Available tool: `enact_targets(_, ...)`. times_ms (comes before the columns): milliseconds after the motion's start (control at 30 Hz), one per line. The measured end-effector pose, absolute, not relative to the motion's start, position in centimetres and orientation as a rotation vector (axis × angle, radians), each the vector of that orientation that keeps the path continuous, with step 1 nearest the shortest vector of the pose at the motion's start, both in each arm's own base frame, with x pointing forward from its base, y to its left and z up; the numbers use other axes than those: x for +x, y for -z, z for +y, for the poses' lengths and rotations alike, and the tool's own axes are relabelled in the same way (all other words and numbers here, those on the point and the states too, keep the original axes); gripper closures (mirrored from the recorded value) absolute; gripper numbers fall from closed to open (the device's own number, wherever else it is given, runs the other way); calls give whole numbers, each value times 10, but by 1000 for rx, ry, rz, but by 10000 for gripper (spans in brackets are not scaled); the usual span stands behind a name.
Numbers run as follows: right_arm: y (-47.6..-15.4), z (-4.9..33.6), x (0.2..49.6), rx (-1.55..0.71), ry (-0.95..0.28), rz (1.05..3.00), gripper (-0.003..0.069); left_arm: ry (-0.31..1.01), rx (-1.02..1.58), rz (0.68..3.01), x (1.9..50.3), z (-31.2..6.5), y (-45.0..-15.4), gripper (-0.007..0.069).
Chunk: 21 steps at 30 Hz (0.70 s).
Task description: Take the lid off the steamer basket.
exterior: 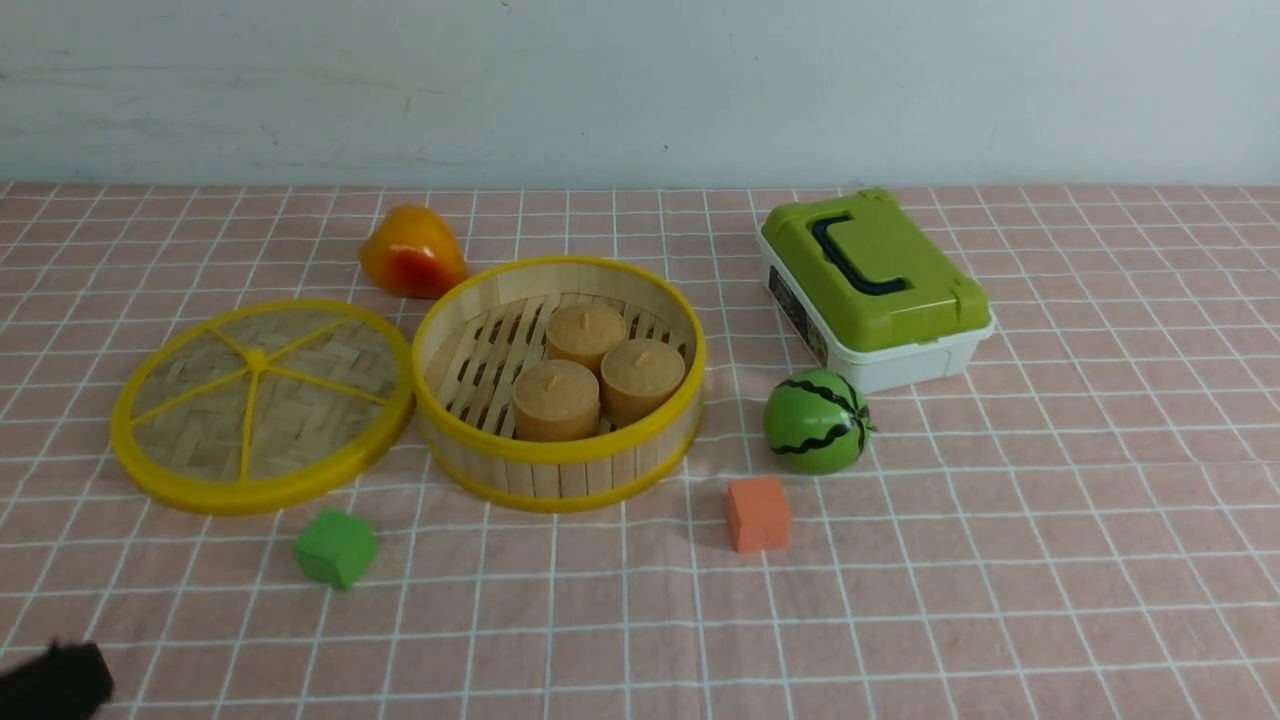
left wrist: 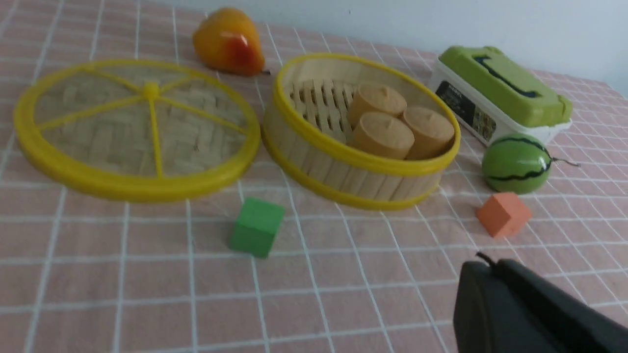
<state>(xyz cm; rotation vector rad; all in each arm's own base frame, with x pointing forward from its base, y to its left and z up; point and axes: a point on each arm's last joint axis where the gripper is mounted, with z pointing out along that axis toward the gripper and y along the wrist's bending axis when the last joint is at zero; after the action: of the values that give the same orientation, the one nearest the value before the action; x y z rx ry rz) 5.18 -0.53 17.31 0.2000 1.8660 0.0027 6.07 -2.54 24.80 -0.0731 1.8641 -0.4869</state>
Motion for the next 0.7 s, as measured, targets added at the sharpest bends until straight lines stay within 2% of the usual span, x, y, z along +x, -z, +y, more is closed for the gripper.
enact_targets(67,-173,-5,52,200,-3,1866,418,514,-110,1892,61,-26,-230,638)
enact_targets(200,-173,-5,52,200,-3,1866,418,510,-132,1902,62,-25,-219,638)
enact_targets(367,-173,-5,52,200,-3,1866,418,434,-73,1821,59,-21,-210,638)
enact_targets(467,-173,-5,52,200,-3,1866,418,367,-57,1735,54,-15,-194,638)
enact_targets(600,-173,-5,52,200,-3,1866,418,330,-116,1753,54,-11,-183,638)
enact_targets(700,-173,-5,52,200,-3,1866,418,296,-155,1856,52,-9,-173,638)
